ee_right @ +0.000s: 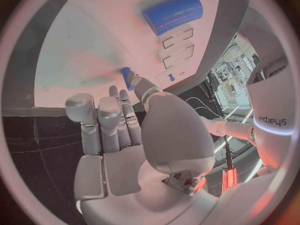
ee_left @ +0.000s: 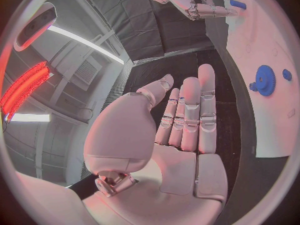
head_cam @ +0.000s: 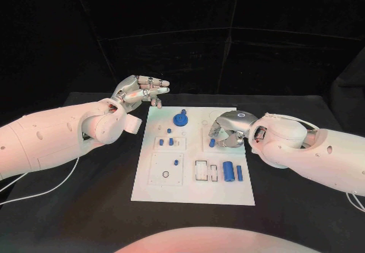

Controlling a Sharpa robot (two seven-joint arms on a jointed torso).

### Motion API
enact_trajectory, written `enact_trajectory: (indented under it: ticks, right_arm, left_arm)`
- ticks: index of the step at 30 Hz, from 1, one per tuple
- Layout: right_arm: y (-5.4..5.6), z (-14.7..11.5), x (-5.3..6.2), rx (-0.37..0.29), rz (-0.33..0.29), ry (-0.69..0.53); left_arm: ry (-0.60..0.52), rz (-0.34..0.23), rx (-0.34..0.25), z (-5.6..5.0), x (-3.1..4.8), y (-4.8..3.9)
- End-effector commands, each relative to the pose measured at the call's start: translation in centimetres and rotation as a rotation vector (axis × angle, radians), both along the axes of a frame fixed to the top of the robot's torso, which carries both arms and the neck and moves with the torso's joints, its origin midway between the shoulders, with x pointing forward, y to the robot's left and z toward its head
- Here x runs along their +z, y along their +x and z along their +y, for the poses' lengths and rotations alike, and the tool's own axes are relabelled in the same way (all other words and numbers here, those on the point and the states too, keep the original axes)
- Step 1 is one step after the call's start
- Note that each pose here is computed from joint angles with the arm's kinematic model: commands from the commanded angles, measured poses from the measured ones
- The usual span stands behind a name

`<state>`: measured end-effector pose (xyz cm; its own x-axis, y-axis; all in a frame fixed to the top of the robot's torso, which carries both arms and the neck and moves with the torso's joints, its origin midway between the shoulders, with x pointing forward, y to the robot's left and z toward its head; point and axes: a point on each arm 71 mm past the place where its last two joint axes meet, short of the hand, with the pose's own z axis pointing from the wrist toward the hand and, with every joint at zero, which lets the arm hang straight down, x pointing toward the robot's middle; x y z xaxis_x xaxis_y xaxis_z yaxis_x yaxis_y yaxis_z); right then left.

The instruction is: Assemble the parts on the task board

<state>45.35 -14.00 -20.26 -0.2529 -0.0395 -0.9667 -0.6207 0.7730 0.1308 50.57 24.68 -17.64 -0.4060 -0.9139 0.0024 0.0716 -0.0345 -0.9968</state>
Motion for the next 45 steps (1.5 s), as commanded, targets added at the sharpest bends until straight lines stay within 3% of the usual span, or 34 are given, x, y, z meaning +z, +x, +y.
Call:
enact_trajectory:
  ticks: [1, 16, 23, 28, 32, 38, 45]
  right_arm:
    - [-0.1, 0.4, -0.3, 0.033, 0.019, -0.028]
    - [-0.2, 0.9, -0.6, 0.046, 0.023, -0.024]
    - [-0.1, 0.7, -0.3, 0.032, -0.019, 0.001]
    - [-0.4, 0.9, 0.5, 0.041, -0.082, 0.070]
    - [-1.2, 0.9, 1.2, 0.055, -0.108, 0.125]
    - [-3.2, 1.0, 2.4, 0.078, -0.096, 0.192]
    - [-5.2, 4.1, 3.4, 0.172, -0.071, 0.266]
  left_arm:
    - [-0.009, -0.002, -0.013, -0.1, 0.12, 0.00]
    - [-0.008, 0.000, -0.014, -0.1, 0.10, 0.04]
    - [-0.007, 0.001, -0.014, -0.1, 0.08, 0.05]
    - [-0.006, 0.002, -0.012, 0.0, 0.06, 0.07]
    - [-0.005, 0.003, -0.009, 0.1, 0.03, 0.12]
    - [-0.004, 0.003, -0.008, 0.2, 0.01, 0.16]
    - [-0.004, 0.003, -0.009, 0.1, -0.03, 0.27]
